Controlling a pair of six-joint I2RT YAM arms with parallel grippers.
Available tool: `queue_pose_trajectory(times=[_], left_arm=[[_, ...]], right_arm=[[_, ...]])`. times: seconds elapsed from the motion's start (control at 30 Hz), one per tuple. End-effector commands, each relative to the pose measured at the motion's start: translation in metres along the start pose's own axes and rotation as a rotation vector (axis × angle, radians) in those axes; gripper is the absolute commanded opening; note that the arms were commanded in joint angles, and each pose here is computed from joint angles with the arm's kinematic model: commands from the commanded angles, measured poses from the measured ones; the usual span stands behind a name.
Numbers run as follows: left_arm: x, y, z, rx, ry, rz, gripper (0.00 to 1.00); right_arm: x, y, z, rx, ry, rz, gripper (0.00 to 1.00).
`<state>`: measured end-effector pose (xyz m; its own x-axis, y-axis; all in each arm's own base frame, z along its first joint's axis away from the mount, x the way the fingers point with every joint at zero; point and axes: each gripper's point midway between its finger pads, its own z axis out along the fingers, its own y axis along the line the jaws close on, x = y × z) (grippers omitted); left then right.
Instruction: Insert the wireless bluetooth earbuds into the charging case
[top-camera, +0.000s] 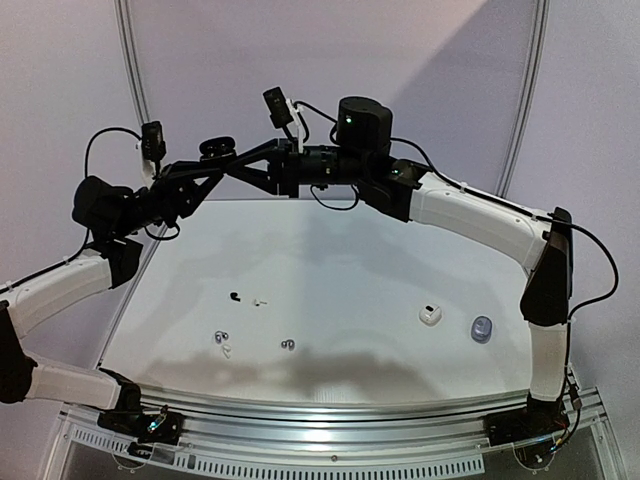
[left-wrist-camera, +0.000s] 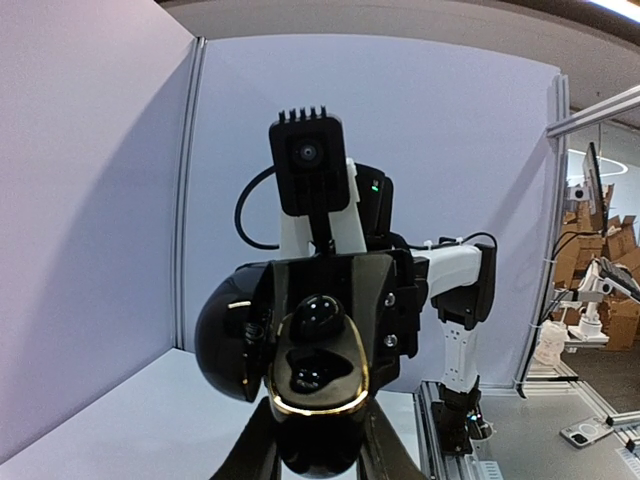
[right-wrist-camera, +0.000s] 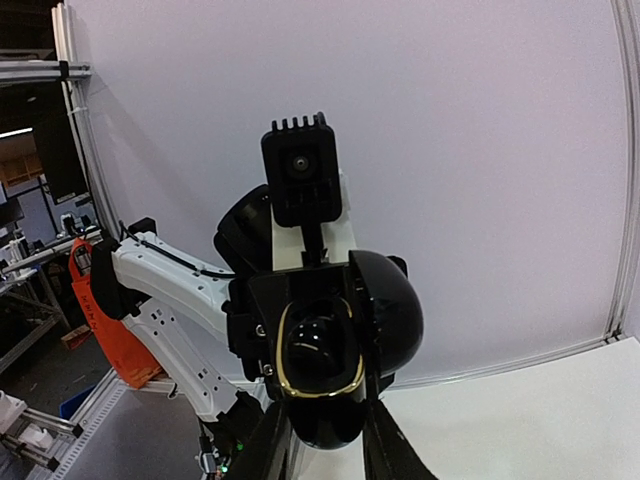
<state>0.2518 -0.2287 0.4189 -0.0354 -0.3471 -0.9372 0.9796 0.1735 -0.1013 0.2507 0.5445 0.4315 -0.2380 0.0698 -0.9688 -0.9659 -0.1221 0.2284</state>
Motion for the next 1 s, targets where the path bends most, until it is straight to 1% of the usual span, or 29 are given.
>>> queue_pose_trajectory(times=[0.0,0.17,0.4,0.5,0.63,0.7,0.77,0.87,0.9,0.97], left_arm=[[-0.0004,-0.0069,0.0063,0.033,0.005,0.004,0.0],[0.0001,-0.0082,0.0071,0.037,0.005,0.003,0.0],[-0.0026,-0.0084,0.0075,0.036,-0.003,0.017,0.0],[-0.0026,-0.0082,0.0084,0.036,-0.005,0.02,0.0],[-0.0009,-0.0081,0.0086,0.036,-0.001,0.013,0.0],[-0.0008,-0.0077,0.0084,0.032,-0.002,0.012,0.0],[-0.001,-0.007,0.0082,0.028,-0.003,0.011,0.0],[-0.0003,-0.0051,0.0081,0.018,-0.002,0.004,0.0],[-0.0002,-0.0043,0.0078,0.012,-0.003,0.003,0.07],[0.0022,-0.003,0.0072,0.004,0.003,-0.001,0.29]], right_arm=[[-0.0072,0.0032,0.0036,-0.023,-0.026,-0.004,0.29],[-0.0116,0.0045,0.0037,-0.023,-0.041,-0.015,0.32],[-0.0037,0.0016,0.0043,-0.017,-0.015,0.005,0.26],[-0.0039,0.0032,0.0044,-0.022,-0.014,0.004,0.2],[-0.0045,0.0036,0.0042,-0.027,-0.015,0.005,0.09],[-0.0042,0.0045,0.0045,-0.031,-0.016,0.009,0.06],[-0.0045,0.0044,0.0042,-0.031,-0.017,0.013,0.01],[-0.0051,0.0039,0.0033,-0.029,-0.02,0.016,0.0],[-0.0048,0.0044,0.0032,-0.03,-0.023,0.018,0.0],[-0.0101,0.004,-0.0011,-0.021,-0.049,0.004,0.0]])
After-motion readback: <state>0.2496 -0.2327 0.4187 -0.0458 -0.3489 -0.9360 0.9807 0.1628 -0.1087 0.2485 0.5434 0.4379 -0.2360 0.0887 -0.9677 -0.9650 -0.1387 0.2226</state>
